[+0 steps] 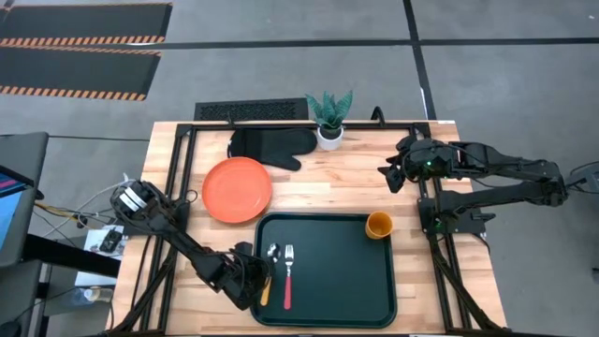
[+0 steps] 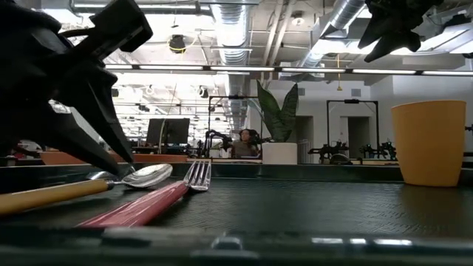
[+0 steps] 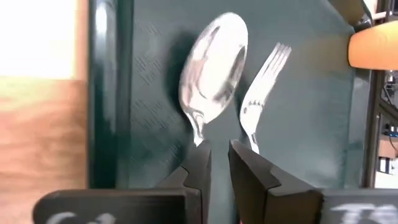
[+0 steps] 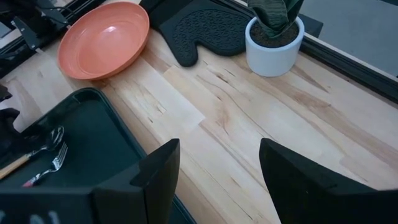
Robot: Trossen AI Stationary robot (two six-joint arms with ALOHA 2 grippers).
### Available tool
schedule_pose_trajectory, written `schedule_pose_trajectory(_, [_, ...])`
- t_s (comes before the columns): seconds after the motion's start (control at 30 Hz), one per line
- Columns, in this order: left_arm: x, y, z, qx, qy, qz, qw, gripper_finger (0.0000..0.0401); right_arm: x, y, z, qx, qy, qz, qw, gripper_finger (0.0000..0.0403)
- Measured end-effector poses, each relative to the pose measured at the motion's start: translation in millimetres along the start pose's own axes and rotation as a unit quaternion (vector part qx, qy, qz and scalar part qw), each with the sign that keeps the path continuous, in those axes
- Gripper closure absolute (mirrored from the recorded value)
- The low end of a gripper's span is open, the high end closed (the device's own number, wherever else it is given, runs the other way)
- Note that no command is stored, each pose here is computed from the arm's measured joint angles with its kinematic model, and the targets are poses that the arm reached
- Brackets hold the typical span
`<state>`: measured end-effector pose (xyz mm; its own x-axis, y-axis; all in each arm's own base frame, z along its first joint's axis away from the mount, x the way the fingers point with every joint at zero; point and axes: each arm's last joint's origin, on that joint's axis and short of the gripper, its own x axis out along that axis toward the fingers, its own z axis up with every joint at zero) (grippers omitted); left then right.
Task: Pick and place plate/cup/fork/spoon on tray
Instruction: Put the yellow spoon on the black tray to the left of the pink fork
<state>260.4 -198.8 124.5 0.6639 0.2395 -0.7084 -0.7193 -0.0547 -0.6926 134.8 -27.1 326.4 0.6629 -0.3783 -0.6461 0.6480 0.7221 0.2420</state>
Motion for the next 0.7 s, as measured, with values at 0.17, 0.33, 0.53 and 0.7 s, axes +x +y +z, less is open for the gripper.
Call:
schedule_pose_trajectory(0.17, [-4.8,-1.3,0.8,-0.002,0.028,0.024,0.999,0.0376,0.0,0.0,0.0,-0.002,0.000,0.000,1.000,0.0159])
schedule_pose_trajectory(0.33, [-13.6,-5.9,2.9,0.012,0.060,0.041,0.997,0.0398,0.0,0.0,0.0,-0.004,0.000,0.000,1.000,0.0159])
schedule_pose_trajectory(0.53, [-28.8,-29.5,-0.4,0.099,0.098,0.121,0.983,0.0401,-0.1,-0.1,0.0,-0.004,0.000,0.000,1.000,0.0159])
schedule_pose_trajectory(0.7, [-48.2,-60.2,6.8,0.193,0.076,0.165,0.964,0.0401,0.0,0.0,0.0,-0.006,0.000,0.000,1.000,0.0159])
